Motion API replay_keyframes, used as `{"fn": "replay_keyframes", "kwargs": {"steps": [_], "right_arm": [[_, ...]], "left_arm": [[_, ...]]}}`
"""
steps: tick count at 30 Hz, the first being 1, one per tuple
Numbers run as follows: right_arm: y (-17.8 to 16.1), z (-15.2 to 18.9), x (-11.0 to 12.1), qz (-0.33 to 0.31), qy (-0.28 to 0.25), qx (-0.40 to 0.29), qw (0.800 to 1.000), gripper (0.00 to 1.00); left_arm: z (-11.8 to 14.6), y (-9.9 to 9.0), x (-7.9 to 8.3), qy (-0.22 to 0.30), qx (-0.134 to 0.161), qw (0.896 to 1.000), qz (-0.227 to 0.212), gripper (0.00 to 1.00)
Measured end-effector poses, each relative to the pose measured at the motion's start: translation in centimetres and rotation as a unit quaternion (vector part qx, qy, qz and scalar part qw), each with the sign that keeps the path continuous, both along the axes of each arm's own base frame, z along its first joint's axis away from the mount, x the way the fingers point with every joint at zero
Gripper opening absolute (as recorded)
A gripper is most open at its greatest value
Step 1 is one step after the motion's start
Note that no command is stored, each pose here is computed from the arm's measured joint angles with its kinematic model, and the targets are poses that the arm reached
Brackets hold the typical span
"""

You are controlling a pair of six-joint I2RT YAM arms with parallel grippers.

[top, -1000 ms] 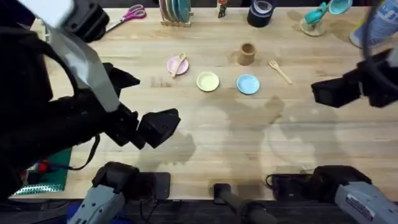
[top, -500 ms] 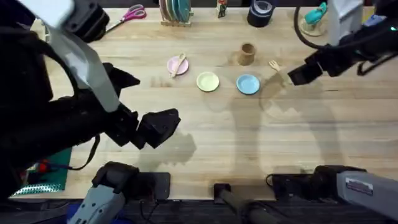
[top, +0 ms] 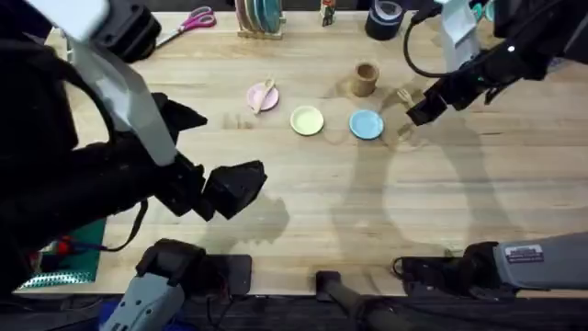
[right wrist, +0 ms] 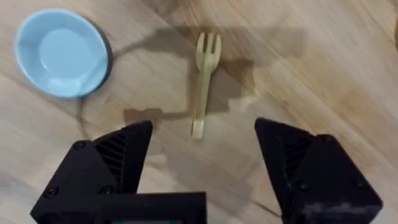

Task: Pick up a utensil and set it on the pink plate, then put the other utensil in the container.

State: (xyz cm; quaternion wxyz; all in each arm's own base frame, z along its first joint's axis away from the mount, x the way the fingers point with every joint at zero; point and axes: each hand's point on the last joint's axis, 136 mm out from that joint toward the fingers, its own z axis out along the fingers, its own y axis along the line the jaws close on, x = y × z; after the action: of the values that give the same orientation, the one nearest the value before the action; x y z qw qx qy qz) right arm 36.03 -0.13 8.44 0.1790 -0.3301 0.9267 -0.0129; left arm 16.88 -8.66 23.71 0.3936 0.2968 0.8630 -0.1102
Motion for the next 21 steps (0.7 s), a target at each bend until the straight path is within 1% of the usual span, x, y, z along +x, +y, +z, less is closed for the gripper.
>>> {"fn": "replay_keyframes", "kwargs": {"steps": [5,8,11,16,21], "right_arm": [[0.7,-2.4,0.0,0.003,0.038,0.023,0.999,0.996],[0.8,-3.4,0.4,0.000,0.056,0.029,0.998,0.996],[0.7,-3.4,1.3,-0.002,0.053,0.031,0.998,0.996],[0.6,-2.7,2.6,-0.003,0.031,0.031,0.999,0.996],[0.6,-2.6,2.9,-0.006,0.025,0.032,0.999,0.996]], "left_arm": [[0.0,0.0,0.0,0.000,0.000,1.000,0.000,0.994],[0.0,0.0,0.0,0.000,0.000,1.000,0.000,0.994],[0.0,0.0,0.0,0.000,0.000,1.000,0.000,0.994],[0.0,0.0,0.0,0.000,0.000,1.000,0.000,0.994],[0.0,0.0,0.0,0.000,0.000,1.000,0.000,0.994]]}}
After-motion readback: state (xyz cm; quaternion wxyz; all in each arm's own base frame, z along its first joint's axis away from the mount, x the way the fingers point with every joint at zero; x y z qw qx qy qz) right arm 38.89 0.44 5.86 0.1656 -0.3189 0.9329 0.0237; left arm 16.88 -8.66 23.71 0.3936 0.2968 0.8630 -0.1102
